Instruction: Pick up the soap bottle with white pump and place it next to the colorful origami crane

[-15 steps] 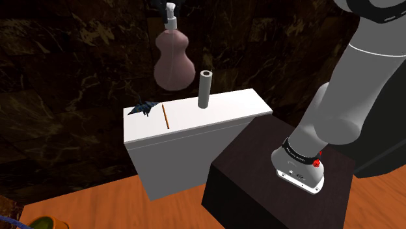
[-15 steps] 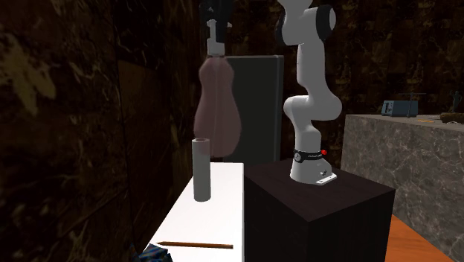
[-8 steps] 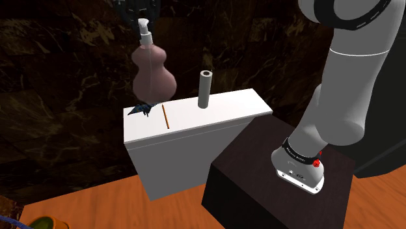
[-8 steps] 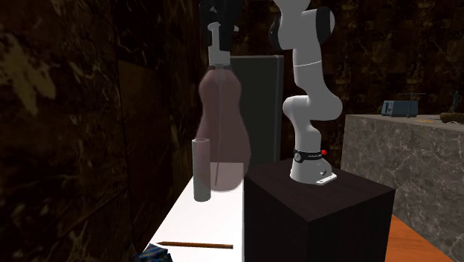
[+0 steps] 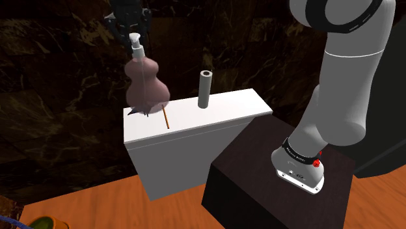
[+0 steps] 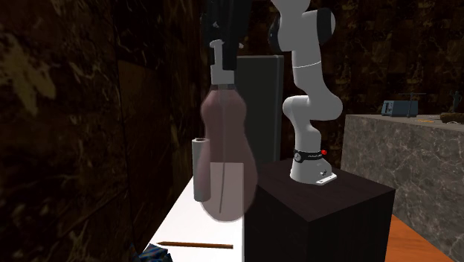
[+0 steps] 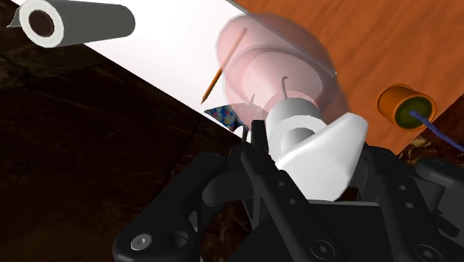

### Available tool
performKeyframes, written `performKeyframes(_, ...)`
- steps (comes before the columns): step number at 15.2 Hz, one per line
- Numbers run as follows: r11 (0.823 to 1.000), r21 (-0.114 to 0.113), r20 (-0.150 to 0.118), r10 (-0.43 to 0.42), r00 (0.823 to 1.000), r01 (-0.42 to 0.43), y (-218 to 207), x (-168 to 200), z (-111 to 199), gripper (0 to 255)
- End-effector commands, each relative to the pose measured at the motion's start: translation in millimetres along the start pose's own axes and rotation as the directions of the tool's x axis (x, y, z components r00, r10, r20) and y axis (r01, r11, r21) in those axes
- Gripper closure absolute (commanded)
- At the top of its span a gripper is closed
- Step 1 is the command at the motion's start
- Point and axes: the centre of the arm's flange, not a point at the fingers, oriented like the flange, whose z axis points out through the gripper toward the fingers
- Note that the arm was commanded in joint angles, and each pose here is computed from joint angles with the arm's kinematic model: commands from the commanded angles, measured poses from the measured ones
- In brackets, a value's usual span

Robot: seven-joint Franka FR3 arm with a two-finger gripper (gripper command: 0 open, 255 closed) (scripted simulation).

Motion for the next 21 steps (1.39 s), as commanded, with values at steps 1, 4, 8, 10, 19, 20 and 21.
performKeyframes(1, 1.000, 0.001, -0.002, 0.000, 1.000, 0.000, 0.4, 0.7, 9.2, 255)
performKeyframes(4, 1.000, 0.001, -0.002, 0.000, 1.000, 0.000, -0.2, 1.1, 25.0, 255)
performKeyframes(8, 1.000, 0.001, -0.002, 0.000, 1.000, 0.000, -1.0, 1.6, 46.1, 255)
performKeyframes(10, 1.000, 0.001, -0.002, 0.000, 1.000, 0.000, -1.4, 1.8, 56.7, 255)
performKeyframes(19, 1.000, 0.001, -0.002, 0.000, 1.000, 0.000, -3.1, 3.0, 104.1, 255)
performKeyframes(20, 1.000, 0.001, -0.002, 0.000, 1.000, 0.000, -3.3, 3.2, 109.4, 255)
performKeyframes(21, 1.000, 0.001, -0.002, 0.000, 1.000, 0.000, -3.5, 3.3, 114.7, 255)
